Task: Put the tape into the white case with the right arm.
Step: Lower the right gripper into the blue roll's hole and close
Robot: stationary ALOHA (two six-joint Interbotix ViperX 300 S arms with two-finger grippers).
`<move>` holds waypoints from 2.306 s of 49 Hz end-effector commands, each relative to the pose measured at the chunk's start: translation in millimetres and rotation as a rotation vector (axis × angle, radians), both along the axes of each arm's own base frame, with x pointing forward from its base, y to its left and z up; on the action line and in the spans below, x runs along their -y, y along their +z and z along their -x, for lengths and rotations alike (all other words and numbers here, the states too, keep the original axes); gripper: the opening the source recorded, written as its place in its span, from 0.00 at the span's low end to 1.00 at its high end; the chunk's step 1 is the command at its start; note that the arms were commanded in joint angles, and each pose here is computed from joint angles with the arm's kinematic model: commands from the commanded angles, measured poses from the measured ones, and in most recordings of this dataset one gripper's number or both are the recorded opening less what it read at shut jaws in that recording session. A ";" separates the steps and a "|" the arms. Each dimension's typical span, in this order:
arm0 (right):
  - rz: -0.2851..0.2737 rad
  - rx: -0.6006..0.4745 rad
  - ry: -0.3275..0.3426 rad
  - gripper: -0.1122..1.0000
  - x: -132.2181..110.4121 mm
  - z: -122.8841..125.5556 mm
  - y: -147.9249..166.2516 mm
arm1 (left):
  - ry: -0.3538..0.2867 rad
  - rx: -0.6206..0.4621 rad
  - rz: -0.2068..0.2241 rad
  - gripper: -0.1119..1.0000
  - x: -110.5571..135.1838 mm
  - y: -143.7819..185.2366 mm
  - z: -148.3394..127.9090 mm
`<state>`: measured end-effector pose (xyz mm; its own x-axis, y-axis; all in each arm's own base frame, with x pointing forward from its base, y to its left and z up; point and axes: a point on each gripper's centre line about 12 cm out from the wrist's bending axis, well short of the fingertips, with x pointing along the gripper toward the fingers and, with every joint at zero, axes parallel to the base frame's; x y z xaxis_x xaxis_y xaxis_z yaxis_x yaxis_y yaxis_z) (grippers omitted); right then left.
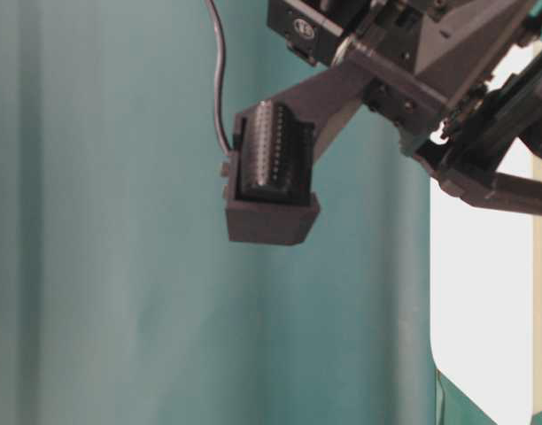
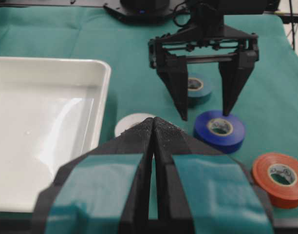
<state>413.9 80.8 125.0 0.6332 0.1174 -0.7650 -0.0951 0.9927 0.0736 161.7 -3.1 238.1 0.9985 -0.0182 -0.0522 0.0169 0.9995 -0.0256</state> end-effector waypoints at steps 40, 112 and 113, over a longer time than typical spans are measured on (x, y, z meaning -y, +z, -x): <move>0.007 -0.035 -0.023 0.69 8.7 -10.2 -22.5 | -0.002 -0.003 0.006 0.11 0.5 0.0 -1.6; -0.062 0.001 -0.104 0.12 9.3 -0.9 58.1 | -0.007 -0.006 0.007 0.11 1.2 -2.7 -0.1; -0.063 -0.001 -0.108 0.12 10.7 -0.6 58.1 | -0.007 -0.005 0.007 0.11 1.2 -2.5 0.1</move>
